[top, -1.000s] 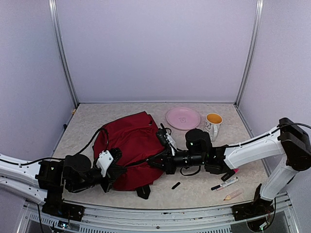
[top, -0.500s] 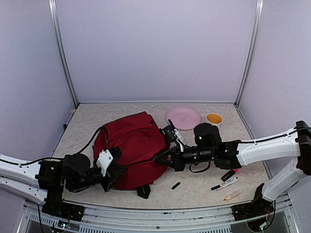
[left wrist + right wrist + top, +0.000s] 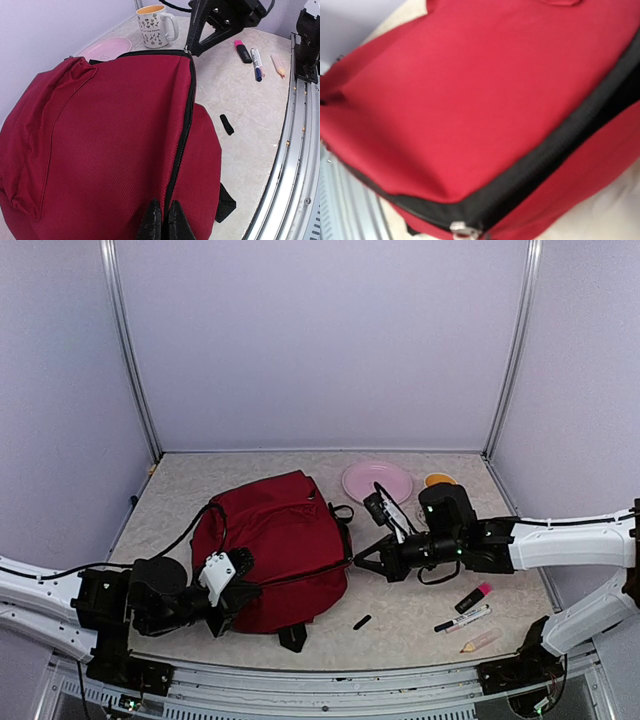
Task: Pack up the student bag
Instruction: Zip the student bag into the largest pocket of the bag.
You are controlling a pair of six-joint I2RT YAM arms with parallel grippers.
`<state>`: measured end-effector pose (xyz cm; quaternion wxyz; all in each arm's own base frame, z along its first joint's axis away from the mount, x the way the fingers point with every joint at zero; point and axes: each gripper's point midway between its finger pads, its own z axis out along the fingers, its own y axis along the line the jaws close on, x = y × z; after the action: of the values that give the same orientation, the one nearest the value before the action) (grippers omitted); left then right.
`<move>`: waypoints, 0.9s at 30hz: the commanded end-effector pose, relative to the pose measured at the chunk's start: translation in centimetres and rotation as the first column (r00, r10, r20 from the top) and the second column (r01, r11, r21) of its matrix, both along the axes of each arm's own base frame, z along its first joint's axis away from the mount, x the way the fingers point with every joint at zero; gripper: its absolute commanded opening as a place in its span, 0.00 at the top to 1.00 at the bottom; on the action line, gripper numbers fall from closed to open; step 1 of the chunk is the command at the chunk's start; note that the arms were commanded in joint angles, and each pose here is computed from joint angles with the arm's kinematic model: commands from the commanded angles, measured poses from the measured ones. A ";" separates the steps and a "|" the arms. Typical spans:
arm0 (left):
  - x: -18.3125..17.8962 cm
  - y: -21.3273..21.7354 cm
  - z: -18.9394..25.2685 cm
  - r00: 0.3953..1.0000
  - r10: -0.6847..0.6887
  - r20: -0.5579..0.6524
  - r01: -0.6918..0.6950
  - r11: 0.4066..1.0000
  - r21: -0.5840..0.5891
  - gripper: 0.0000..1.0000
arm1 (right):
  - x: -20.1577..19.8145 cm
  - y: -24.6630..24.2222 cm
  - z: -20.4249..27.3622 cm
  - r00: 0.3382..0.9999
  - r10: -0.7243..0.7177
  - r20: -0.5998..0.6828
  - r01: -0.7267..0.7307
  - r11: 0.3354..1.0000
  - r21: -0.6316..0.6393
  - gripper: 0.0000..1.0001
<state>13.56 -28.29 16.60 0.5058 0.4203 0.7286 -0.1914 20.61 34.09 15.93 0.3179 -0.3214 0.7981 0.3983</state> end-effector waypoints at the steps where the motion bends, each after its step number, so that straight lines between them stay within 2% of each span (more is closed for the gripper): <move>1: -0.9 -0.5 1.8 0.997 -0.060 0.051 0.060 0.998 0.012 1.00 | 3.3 -4.0 -1.4 0.992 -0.124 0.025 0.126 0.983 -0.133 1.00; 4: -2.7 -1.3 1.8 0.985 -0.163 0.056 0.162 0.986 0.025 1.00 | 4.1 -4.0 -1.4 0.994 -0.106 0.039 0.111 0.983 -0.146 1.00; 9: -6.5 -4.0 1.4 0.924 -0.381 0.009 0.381 0.924 0.037 0.98 | 3.8 -1.5 -0.9 1.000 -0.005 0.023 0.007 0.994 -0.109 1.00; 10: -6.8 -4.6 1.5 0.918 -0.397 0.006 0.397 0.917 0.035 0.81 | 3.8 -1.2 -1.0 1.000 0.006 0.021 -0.004 0.994 -0.110 1.00; 11: -6.7 -5.1 1.8 0.916 -0.400 0.009 0.400 0.916 0.034 0.58 | 3.6 -0.8 -1.1 1.000 0.021 0.016 -0.019 0.994 -0.107 1.00; 12: -6.6 -5.7 2.4 0.917 -0.399 0.021 0.399 0.917 0.026 0.46 | 3.4 -0.4 -1.1 0.999 0.034 0.012 -0.033 0.994 -0.103 1.00; 14: -5.6 -7.3 4.0 0.931 -0.360 0.059 0.361 0.933 0.009 0.36 | 2.9 0.4 -1.1 0.998 0.062 0.008 -0.061 0.994 -0.093 1.00; 17: -3.2 -9.6 5.3 0.962 -0.256 0.097 0.256 0.967 0.007 0.33 | 2.3 1.3 -1.0 0.996 0.088 0.002 -0.087 0.993 -0.081 1.00; 21: -1.0 -12.2 2.5 0.978 -0.197 0.069 0.191 0.978 0.085 0.33 | 1.7 1.9 -0.6 0.995 0.102 -0.003 -0.102 0.992 -0.068 1.00; 25: 2.7 -12.6 0.2 0.997 -0.074 0.022 0.070 0.988 0.138 0.38 | 1.4 1.8 -0.1 0.995 0.098 -0.005 -0.098 0.994 -0.057 1.00; 27: 3.9 -12.4 -0.6 0.999 -0.026 0.036 0.019 0.985 0.170 0.40 | 1.3 1.7 0.0 0.995 0.097 -0.010 -0.097 0.994 -0.051 1.00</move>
<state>14.62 -41.07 16.29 0.4696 0.5116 0.6997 -0.1676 22.14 35.23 14.00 0.2746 -0.3675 0.8050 0.3761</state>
